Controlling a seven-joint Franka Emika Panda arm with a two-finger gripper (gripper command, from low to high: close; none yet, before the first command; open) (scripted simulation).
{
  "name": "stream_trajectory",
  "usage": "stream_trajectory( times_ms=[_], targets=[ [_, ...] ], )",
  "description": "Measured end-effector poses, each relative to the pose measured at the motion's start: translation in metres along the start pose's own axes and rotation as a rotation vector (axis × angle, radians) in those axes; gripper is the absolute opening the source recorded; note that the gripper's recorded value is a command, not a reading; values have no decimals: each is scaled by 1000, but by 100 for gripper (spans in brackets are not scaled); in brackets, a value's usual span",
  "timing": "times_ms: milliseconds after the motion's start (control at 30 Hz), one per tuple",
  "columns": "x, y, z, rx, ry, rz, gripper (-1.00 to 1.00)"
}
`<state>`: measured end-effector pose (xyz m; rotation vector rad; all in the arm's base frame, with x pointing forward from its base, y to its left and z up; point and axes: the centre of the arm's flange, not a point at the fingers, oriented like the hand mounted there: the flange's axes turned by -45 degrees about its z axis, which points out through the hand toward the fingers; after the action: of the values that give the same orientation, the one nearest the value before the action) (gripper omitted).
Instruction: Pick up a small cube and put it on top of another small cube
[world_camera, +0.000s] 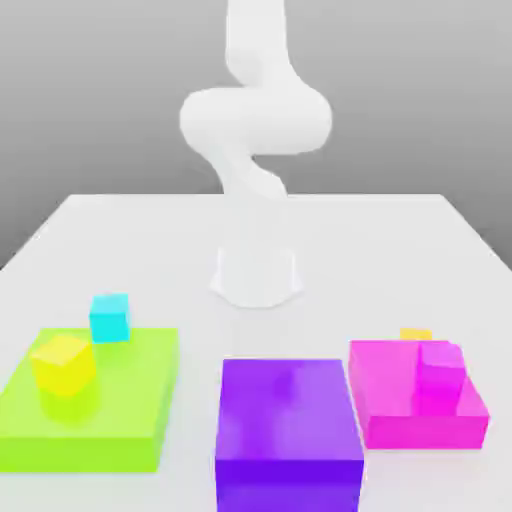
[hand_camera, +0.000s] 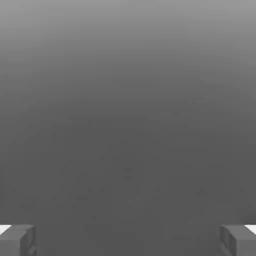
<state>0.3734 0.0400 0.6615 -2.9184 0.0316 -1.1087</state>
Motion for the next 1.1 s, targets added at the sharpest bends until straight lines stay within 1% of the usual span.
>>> stream_trajectory(
  times_ms=[167, 333, 500, 567, 633, 733, 1100],
  targets=[
    [-62, -81, 113, 11, -173, 30, 0],
    [-160, -144, 196, 5, -347, 61, 0],
    [-296, -189, 248, -24, -543, 94, 0],
    [-358, -199, 255, -44, -627, 107, 0],
    [-409, -203, 254, -61, -693, 113, 0],
    [-431, -209, 255, -62, -717, 114, 0],
    [-453, -212, 283, -57, -718, 132, 0]
  ],
)
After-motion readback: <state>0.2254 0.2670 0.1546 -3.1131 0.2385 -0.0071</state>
